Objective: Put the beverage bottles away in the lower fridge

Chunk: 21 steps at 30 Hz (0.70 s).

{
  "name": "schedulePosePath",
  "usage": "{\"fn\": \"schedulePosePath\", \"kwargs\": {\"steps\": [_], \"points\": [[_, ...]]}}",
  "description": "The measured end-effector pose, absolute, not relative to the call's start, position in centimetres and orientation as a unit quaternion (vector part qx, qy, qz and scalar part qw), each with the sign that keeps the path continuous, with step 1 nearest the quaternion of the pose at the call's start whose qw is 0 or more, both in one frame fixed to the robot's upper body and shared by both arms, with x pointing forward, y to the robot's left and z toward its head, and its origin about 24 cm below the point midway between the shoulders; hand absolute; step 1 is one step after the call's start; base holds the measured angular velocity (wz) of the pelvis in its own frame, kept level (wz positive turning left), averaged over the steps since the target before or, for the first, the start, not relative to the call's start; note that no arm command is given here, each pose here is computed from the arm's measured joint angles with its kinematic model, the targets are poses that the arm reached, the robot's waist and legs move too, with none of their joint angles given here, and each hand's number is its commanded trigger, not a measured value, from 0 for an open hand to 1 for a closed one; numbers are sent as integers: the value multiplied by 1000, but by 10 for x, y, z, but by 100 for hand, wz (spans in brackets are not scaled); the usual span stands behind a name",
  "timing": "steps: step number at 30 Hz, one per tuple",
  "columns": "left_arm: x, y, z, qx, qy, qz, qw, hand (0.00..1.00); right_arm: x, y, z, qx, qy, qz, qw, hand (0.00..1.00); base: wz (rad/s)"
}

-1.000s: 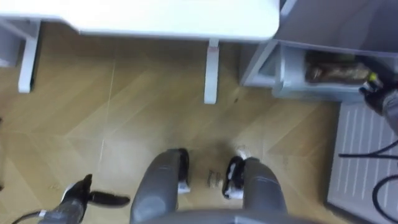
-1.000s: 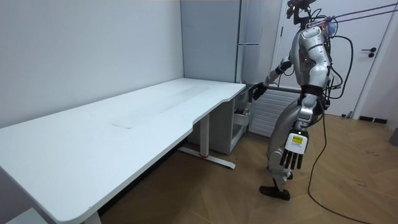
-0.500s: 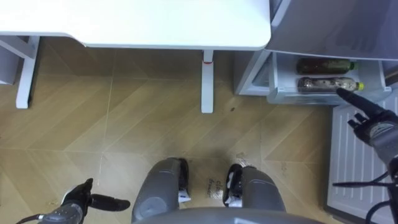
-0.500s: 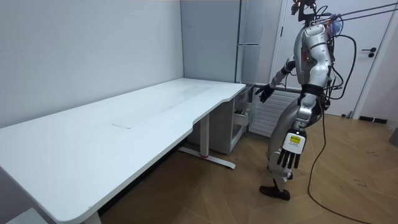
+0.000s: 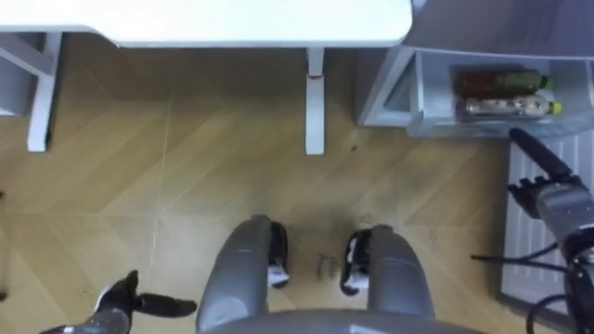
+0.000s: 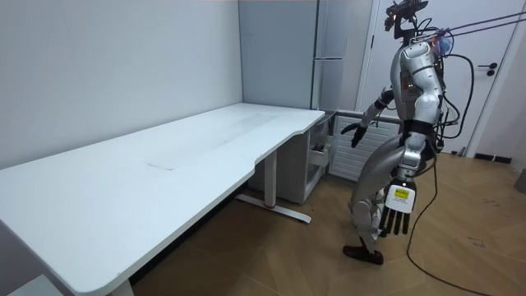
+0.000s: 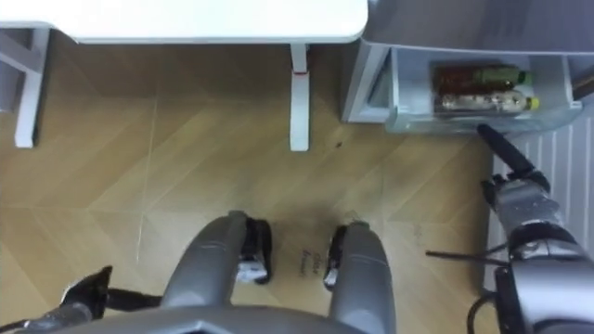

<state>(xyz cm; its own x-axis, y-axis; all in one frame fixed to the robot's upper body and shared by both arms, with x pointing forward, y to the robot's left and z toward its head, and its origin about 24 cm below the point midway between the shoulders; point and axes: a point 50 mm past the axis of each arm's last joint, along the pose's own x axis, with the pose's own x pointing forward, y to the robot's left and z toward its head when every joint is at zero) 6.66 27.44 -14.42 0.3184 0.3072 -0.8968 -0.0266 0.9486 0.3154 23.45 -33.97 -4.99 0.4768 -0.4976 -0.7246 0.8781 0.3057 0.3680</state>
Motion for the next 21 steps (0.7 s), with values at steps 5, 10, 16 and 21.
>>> {"fn": "schedulePosePath", "kwargs": {"steps": [5, 10, 16, 21], "points": [[65, 275, -144, 126, 571, 109, 804, 0, 256, -337, -34, 410, 219, -443, 767, 0, 3], [65, 272, -144, 128, 567, 104, 807, 0, 281, -335, -9, 455, 173, -435, 758, 0, 4], [68, 270, -142, 127, 554, 102, 816, 0, 311, -331, 29, 480, 114, -393, 776, 0, 7], [70, 271, -141, 125, 551, 105, 819, 0, 314, -332, 36, 501, 104, -397, 762, 0, 3]]}}
